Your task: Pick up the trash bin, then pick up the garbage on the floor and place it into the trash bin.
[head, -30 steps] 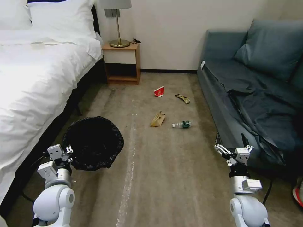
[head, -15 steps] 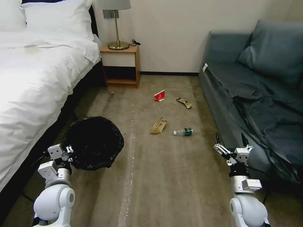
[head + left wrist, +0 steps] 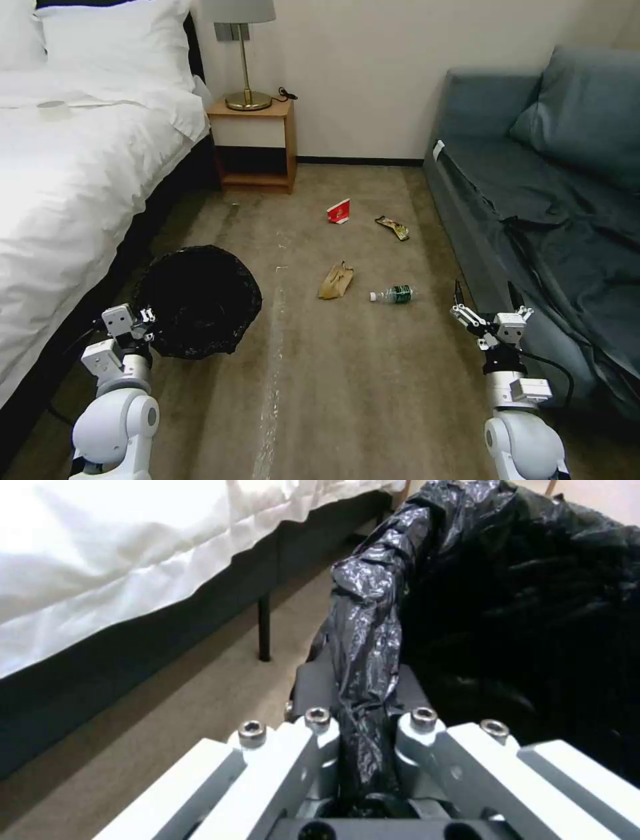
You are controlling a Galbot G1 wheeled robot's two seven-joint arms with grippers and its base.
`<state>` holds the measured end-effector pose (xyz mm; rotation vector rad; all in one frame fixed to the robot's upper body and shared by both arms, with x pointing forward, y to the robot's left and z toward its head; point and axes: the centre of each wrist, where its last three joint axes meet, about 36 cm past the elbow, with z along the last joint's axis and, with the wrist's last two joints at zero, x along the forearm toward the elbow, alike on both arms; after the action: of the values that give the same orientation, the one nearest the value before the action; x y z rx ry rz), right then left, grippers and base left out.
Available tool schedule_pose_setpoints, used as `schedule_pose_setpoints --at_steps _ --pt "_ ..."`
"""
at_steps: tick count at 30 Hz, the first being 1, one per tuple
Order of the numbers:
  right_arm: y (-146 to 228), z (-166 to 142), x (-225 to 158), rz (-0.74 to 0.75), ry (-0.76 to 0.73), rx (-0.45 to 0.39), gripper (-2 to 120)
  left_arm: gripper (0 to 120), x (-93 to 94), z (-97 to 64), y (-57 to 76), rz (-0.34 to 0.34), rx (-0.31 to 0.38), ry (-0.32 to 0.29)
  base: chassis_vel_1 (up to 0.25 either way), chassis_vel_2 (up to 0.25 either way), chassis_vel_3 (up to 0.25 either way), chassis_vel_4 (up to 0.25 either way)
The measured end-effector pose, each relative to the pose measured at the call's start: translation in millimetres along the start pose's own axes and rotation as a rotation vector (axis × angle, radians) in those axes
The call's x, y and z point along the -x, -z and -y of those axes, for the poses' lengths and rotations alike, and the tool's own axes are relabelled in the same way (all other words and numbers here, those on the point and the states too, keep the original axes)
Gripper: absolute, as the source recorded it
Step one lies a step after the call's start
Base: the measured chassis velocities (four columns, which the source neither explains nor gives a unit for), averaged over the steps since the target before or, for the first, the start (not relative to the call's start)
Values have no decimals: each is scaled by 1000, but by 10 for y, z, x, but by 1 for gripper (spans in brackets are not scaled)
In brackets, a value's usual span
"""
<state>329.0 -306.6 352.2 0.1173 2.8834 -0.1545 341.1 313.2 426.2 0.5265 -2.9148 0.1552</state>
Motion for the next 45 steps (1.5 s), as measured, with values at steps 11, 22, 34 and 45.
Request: schedule_pose_setpoints --at_steps 11,22,34,45 --pt "-12 -2 -5 1 2 0 100 4 -2 1 -3 1 0 -1 -132 124 126 -130" --pt "-15 4 1 3 5 -1 100 4 -2 3 3 4 1 0 -132 132 127 -123" --pt "-34 12 10 11 11 -15 100 4 -3 2 2 4 2 1 -134 135 131 -136" --pt "-77 11 52 29 8 -37 100 4 17 0 -8 1 3 2 -68 65 75 -69"
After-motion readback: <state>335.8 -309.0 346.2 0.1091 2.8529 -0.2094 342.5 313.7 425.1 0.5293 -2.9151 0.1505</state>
